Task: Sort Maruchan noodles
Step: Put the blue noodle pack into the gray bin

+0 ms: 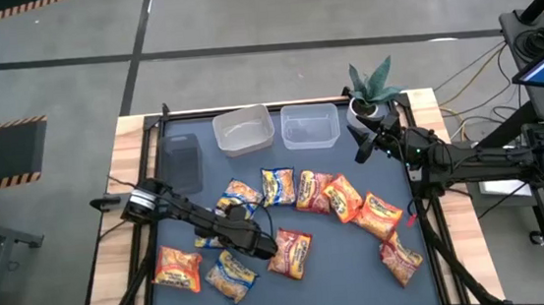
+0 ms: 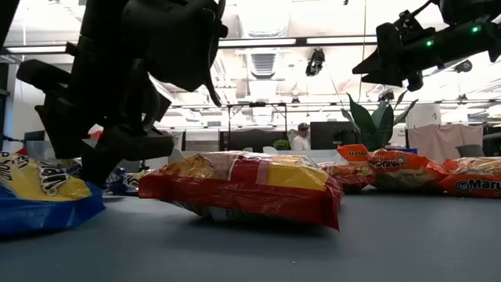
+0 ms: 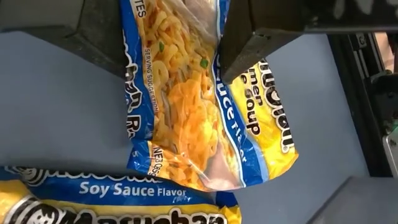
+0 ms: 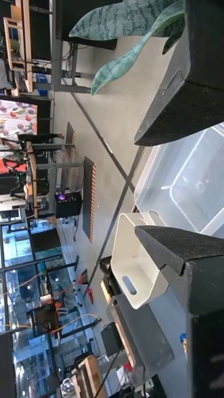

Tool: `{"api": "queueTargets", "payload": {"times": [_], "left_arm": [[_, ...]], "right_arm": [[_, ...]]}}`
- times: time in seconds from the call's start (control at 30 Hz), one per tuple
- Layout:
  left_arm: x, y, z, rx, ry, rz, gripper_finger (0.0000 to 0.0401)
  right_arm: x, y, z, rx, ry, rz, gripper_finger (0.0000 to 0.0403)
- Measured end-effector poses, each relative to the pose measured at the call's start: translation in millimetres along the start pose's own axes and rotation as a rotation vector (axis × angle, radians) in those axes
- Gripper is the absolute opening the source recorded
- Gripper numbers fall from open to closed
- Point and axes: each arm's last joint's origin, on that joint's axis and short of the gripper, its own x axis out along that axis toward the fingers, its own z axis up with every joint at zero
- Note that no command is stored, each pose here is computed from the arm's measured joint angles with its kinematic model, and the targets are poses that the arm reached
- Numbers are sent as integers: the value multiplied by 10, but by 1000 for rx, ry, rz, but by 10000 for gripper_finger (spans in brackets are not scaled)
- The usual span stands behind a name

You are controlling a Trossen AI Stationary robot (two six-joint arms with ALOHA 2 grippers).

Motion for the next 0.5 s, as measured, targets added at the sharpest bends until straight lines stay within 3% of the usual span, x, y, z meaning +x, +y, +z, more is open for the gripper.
{"api": "queueTargets", "payload": {"times": [0.5], "left_arm": [[-58,57,9,3,-8,-8,178]], "right_arm": [[0,0,0,0,0,0,210]]}}
